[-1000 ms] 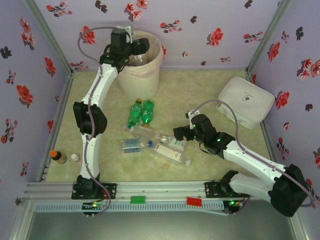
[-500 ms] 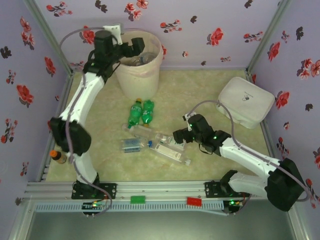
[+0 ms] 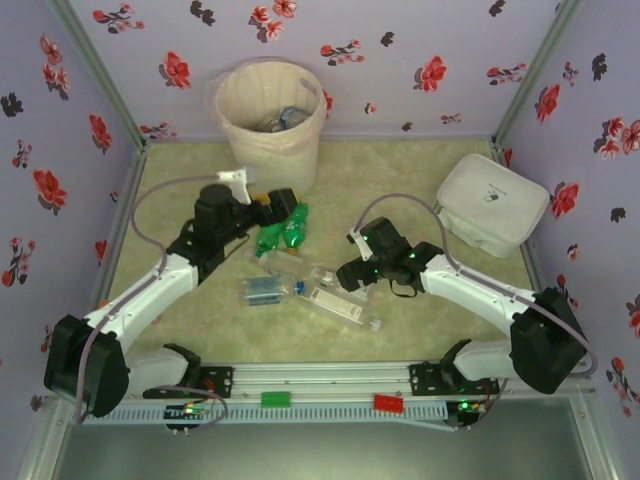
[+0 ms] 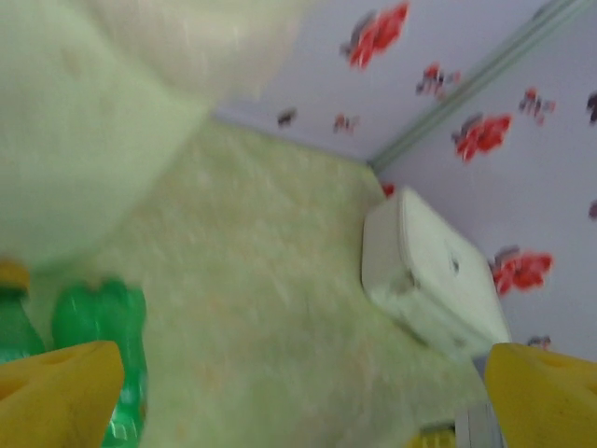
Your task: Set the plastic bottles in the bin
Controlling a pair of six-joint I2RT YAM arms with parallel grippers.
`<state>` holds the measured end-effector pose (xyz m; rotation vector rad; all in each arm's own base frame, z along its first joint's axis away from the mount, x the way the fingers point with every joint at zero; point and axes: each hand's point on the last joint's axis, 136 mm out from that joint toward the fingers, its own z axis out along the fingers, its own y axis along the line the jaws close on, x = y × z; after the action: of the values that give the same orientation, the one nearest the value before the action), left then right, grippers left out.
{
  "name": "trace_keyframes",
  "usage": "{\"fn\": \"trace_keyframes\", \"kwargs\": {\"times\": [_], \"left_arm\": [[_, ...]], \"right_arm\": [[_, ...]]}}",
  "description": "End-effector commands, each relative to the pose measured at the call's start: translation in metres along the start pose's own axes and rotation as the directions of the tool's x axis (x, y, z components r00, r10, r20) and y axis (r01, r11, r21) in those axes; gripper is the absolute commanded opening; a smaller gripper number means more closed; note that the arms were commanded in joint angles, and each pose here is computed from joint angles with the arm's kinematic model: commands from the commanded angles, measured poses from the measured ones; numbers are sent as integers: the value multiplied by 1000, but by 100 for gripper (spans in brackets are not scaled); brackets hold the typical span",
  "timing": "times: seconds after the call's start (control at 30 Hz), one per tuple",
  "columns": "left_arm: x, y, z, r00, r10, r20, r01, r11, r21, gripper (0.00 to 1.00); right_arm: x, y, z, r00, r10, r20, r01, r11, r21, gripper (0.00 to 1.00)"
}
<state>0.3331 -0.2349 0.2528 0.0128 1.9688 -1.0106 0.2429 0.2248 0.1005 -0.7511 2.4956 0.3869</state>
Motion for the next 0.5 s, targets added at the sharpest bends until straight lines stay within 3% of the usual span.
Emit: {"fn": "trace_keyframes", "kwargs": {"times": [0.0, 0.17, 0.47], "left_arm": [[20, -4, -5, 996, -85, 30, 84, 996, 10, 100], [54, 18, 10, 984, -180, 6, 180, 983, -18, 100], [49, 10, 28, 985, -170, -9, 170, 985, 4, 100]], "right_arm": [[5, 13, 0, 998, -43, -53, 39, 997, -68, 91], [20, 11, 8, 995, -15, -102, 8, 998, -64, 90], [29, 7, 23, 990, 52, -134, -58, 998, -37, 90]]}}
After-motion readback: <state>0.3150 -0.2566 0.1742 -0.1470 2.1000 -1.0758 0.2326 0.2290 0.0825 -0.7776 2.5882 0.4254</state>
